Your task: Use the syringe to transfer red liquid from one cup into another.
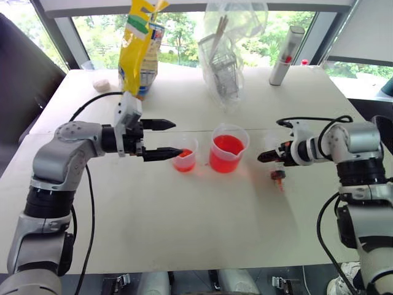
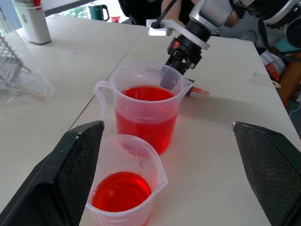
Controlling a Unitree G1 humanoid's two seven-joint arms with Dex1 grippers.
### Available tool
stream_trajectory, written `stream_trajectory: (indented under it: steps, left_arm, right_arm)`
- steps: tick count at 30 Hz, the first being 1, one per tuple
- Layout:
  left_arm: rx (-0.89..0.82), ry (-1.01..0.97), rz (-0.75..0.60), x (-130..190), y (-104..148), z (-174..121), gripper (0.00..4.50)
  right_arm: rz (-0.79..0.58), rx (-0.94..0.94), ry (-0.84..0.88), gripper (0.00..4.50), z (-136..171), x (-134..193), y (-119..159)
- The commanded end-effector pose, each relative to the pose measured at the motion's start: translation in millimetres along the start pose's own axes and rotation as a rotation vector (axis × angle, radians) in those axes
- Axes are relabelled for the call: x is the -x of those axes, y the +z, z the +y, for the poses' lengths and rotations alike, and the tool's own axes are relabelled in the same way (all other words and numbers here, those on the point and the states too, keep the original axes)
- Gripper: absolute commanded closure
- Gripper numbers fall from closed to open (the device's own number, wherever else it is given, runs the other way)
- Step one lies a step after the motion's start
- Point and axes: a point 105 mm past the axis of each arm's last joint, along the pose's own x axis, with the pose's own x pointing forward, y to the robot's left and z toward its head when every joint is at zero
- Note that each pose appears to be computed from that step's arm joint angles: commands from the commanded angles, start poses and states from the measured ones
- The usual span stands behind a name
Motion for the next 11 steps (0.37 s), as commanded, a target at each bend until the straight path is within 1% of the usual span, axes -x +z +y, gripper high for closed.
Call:
stream_trajectory:
  steps: [1, 2, 4, 5, 6, 9, 11]
  left_arm:
    - [-0.033, -0.007, -0.001, 2, 8, -4, 0.0]
    - [-0.033, -0.007, -0.001, 2, 8, -4, 0.0]
    - [-0.035, -0.005, 0.002, 3, 9, -4, 0.0]
    - [-0.037, -0.004, 0.005, 4, 9, -4, 0.0]
    - [-0.038, -0.003, 0.007, 5, 9, -4, 0.0]
    - [-0.045, 0.0, 0.015, 8, 10, -5, 0.0]
    - [-0.048, -0.003, 0.023, 9, 10, -6, 0.0]
  right_arm:
    - [-0.106, 0.043, 0.019, 0.07, 6, 35, 20]
    - [-0.124, 0.058, 0.022, 0.07, 8, 43, 22]
    - [-0.193, 0.143, 0.051, 0.07, 16, 69, 26]
    - [-0.236, 0.218, 0.068, 0.07, 23, 88, 27]
    - [-0.258, 0.272, 0.077, 0.07, 28, 99, 26]
    - [-0.302, 0.396, 0.103, 0.07, 41, 128, 16]
    - [-0.314, 0.461, 0.156, 0.07, 52, 142, 4]
